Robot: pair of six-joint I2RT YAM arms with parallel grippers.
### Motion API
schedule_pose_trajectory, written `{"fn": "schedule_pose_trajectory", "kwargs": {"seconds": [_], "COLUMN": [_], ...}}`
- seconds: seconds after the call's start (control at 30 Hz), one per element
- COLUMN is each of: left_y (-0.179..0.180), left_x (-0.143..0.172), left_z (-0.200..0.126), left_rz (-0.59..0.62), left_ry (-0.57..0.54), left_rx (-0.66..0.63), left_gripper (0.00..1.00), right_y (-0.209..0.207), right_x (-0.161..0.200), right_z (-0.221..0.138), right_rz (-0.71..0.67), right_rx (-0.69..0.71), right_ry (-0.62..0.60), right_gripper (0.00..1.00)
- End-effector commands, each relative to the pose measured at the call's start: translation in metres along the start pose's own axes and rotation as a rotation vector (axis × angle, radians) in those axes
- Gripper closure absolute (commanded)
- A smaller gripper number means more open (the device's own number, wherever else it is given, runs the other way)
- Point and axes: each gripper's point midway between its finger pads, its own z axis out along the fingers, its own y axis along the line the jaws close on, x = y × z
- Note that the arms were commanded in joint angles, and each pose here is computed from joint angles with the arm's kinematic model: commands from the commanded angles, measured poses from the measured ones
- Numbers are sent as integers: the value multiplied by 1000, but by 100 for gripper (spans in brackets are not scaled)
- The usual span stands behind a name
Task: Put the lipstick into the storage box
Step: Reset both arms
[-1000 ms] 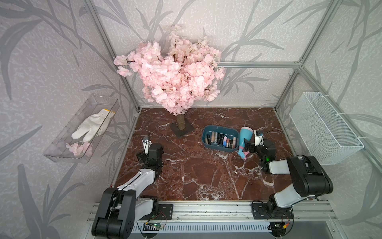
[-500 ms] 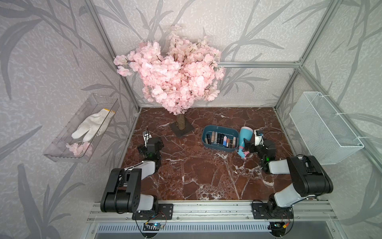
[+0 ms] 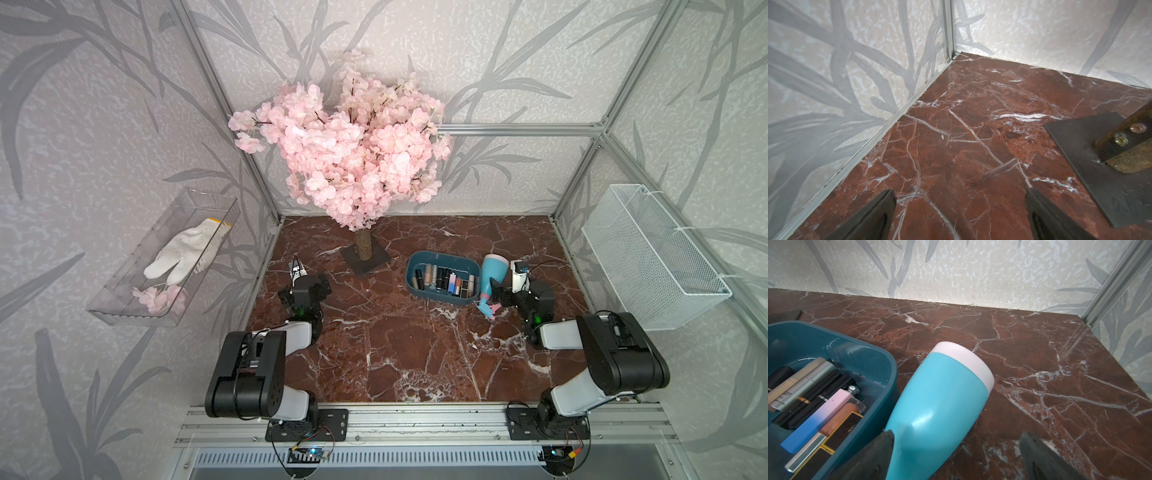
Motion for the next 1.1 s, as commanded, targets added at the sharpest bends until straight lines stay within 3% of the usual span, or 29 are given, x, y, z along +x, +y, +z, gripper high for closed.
{"fn": "schedule_pose_trajectory", "kwargs": {"seconds": [0.0, 1.07], "left_y": [-11, -12], "left_x": [6, 5], "left_z": [3, 3], "left_rz": [29, 32], "left_ry": [-14, -16], "left_rx": [62, 64], "left_gripper": [0, 0], "right_y": [0, 9], "right_x": [-8, -8], "right_z": [1, 3], "right_rz": [-7, -38], "right_rx": [-7, -46], "right_ry": [-29, -19], "right_gripper": [1, 1]}}
